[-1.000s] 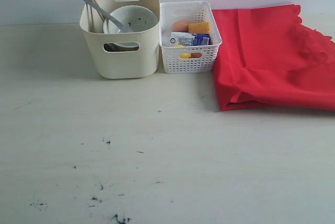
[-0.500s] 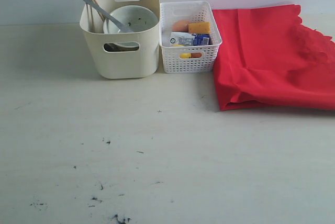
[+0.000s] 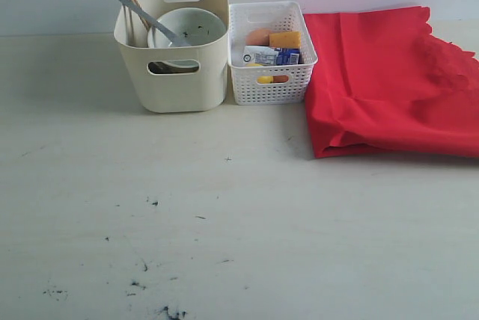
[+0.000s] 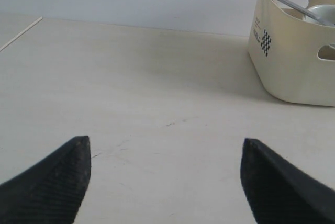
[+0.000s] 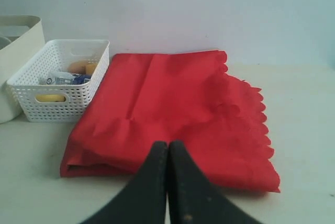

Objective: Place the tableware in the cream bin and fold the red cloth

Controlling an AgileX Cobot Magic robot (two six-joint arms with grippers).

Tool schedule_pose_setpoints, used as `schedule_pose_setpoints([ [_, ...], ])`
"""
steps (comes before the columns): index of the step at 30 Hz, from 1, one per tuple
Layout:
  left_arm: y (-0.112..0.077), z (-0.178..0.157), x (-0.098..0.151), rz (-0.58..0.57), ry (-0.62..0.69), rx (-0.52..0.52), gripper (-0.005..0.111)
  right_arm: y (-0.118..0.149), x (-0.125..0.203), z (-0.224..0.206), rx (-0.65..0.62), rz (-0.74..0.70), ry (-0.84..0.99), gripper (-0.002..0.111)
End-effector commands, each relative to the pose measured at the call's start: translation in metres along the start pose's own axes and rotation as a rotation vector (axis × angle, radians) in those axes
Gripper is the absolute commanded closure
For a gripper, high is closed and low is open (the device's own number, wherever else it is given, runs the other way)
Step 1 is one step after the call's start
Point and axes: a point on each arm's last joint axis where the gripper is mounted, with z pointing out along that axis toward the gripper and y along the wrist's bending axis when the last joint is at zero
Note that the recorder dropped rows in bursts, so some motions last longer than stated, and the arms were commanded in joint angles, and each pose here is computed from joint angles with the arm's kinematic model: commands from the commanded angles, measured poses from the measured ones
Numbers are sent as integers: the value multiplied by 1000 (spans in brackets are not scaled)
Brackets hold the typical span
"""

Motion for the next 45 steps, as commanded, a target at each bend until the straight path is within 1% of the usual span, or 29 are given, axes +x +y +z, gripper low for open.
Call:
schedule_pose_setpoints([
  [1,0,0,0,-3,-7,-1,31,0,15,-3,4,0,-43,108],
  [4,0,0,0,-3,-7,-1,31,0,24,-3,4,4,-55,108],
  [10,0,0,0,-3,-7,-1,31,-1,35,1,4,15,-20,108],
  [15,0,0,0,-3,-7,-1,31,-1,50,6,6,45,20,108],
  [45,0,0,0,-3,-7,-1,31,-1,49,6,7,45,8,108],
])
